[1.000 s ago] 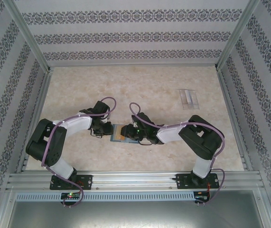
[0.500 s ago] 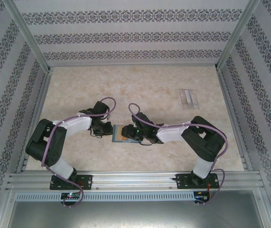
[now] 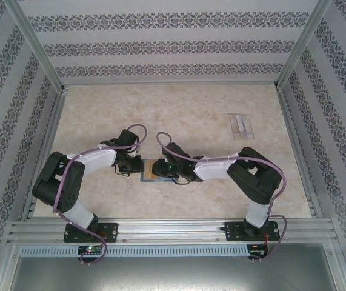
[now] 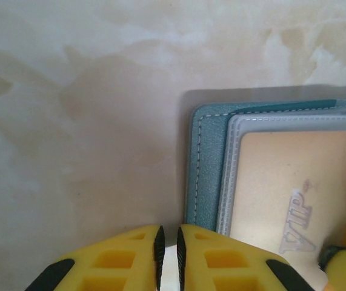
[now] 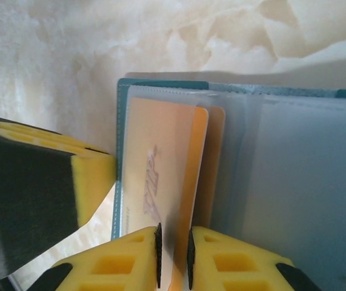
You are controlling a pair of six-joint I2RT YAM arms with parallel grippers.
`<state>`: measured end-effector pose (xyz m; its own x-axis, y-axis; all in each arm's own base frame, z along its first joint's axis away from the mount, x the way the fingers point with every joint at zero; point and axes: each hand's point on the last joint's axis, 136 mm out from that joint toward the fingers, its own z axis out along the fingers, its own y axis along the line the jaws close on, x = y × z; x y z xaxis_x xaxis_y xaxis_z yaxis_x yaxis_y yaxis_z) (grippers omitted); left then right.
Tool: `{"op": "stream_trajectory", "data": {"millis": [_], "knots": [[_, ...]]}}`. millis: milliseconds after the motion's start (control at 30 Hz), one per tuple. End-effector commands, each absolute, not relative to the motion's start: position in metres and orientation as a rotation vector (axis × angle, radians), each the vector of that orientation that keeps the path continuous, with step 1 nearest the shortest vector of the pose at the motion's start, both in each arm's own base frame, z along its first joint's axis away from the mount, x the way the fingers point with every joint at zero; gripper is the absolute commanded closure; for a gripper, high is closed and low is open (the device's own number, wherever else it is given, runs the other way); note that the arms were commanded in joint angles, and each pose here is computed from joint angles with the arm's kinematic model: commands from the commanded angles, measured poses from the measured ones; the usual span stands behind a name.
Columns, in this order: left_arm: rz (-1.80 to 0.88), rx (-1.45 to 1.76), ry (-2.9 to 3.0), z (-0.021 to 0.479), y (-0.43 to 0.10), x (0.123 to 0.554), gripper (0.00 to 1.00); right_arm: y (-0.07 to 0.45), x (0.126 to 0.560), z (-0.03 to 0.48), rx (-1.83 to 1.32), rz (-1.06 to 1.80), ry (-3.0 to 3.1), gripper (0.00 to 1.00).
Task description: Put the credit cards into the card holder
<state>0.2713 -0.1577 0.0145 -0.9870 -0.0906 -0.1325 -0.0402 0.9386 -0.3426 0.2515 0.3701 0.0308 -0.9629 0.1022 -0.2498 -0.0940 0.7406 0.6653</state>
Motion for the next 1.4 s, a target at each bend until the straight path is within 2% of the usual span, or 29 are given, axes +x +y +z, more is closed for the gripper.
{"op": "stream_trajectory", "data": {"millis": [0,433,600,767,933,1367], "knots": [[-0.618,-0.089,2.999,0.001,-0.171,0.256,0.82,0.387,0.249,0.036,-0.077,1.083,2.652,0.79],[-0.547,-0.077,2.988,0.008,-0.164,0.262,0.81,0.354,0.249,0.059,-0.155,0.894,2.653,0.71],[-0.544,-0.074,2.943,0.018,-0.163,0.265,0.76,0.338,0.251,0.066,-0.161,0.829,2.64,0.69],[-0.562,-0.069,2.947,0.02,-0.164,0.262,0.76,0.323,0.244,0.068,-0.142,0.785,2.658,0.64],[-0.556,-0.072,2.961,0.014,-0.164,0.262,0.75,0.306,0.239,0.055,-0.087,0.718,2.696,0.53],[-0.581,-0.05,2.957,0.019,-0.172,0.273,0.75,0.298,0.231,0.023,-0.014,0.675,2.764,0.53]]}}
